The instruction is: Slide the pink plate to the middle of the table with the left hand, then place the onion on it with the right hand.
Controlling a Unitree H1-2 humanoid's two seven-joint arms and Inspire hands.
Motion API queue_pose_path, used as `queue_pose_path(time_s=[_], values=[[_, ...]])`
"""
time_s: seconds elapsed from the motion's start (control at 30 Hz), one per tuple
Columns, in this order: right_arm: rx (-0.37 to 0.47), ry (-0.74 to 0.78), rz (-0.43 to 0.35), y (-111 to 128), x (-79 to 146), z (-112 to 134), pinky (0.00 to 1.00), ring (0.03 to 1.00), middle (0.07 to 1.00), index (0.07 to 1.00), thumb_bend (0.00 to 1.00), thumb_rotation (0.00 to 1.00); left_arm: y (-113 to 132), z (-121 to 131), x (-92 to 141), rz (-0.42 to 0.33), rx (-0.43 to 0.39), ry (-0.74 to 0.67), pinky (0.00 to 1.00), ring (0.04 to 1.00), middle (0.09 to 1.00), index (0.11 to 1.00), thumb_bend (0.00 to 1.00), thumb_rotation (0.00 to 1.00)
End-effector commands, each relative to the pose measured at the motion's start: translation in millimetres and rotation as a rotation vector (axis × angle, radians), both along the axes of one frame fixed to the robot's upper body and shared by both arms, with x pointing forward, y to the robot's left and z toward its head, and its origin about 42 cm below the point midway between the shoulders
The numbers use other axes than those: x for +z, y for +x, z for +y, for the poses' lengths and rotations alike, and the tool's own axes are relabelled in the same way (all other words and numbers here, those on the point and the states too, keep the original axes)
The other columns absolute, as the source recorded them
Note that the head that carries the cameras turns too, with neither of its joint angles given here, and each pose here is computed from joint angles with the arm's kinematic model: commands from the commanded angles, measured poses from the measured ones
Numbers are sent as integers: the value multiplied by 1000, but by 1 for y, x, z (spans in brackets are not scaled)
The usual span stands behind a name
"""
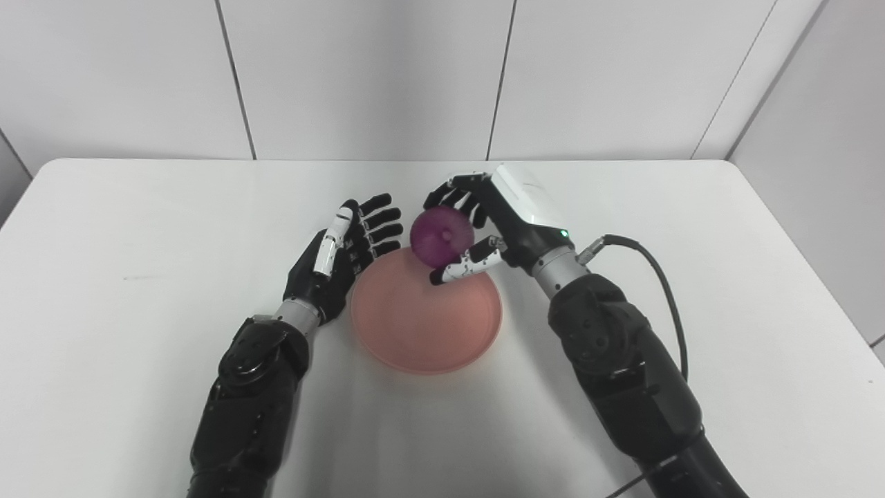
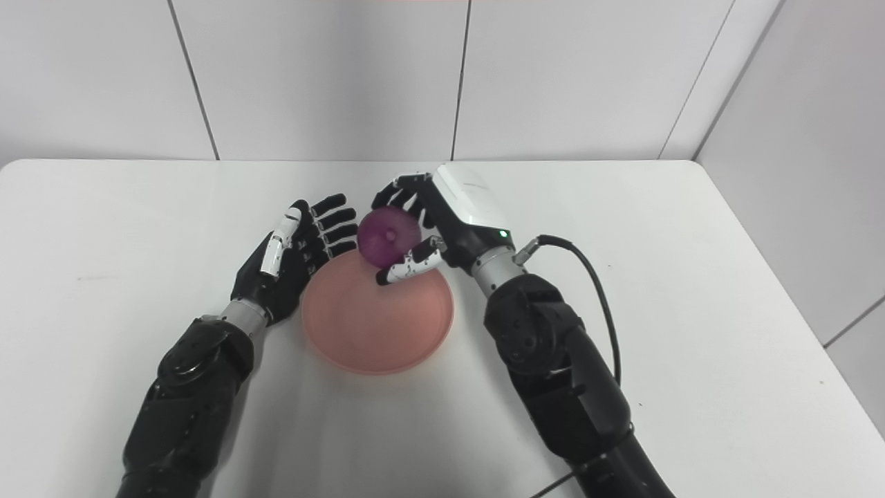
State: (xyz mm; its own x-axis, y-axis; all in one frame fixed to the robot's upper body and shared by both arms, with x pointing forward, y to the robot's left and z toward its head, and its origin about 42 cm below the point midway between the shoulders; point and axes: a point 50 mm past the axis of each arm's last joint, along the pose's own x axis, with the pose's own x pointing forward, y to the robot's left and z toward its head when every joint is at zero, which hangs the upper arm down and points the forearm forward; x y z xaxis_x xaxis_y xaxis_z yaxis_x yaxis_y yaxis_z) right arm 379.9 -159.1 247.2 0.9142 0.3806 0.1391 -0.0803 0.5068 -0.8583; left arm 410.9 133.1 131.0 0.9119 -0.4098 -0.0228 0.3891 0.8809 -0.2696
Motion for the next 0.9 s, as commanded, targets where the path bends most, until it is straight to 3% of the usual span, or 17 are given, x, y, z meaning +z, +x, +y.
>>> queue_pose_path(time_s=[0.0,0.4,0.87], values=[[33,3,-87,6,23,8,377,449,527,488,517,130,2,-7,8,-26,-2,-13,779,810,814,790,348,1000],[38,-10,14,10,-4,11,370,442,527,489,517,134,3,-7,8,-29,19,-10,785,816,818,785,353,1000],[35,-54,79,8,-31,11,362,447,537,490,517,135,3,-10,8,-33,22,-11,784,811,814,782,352,1000]])
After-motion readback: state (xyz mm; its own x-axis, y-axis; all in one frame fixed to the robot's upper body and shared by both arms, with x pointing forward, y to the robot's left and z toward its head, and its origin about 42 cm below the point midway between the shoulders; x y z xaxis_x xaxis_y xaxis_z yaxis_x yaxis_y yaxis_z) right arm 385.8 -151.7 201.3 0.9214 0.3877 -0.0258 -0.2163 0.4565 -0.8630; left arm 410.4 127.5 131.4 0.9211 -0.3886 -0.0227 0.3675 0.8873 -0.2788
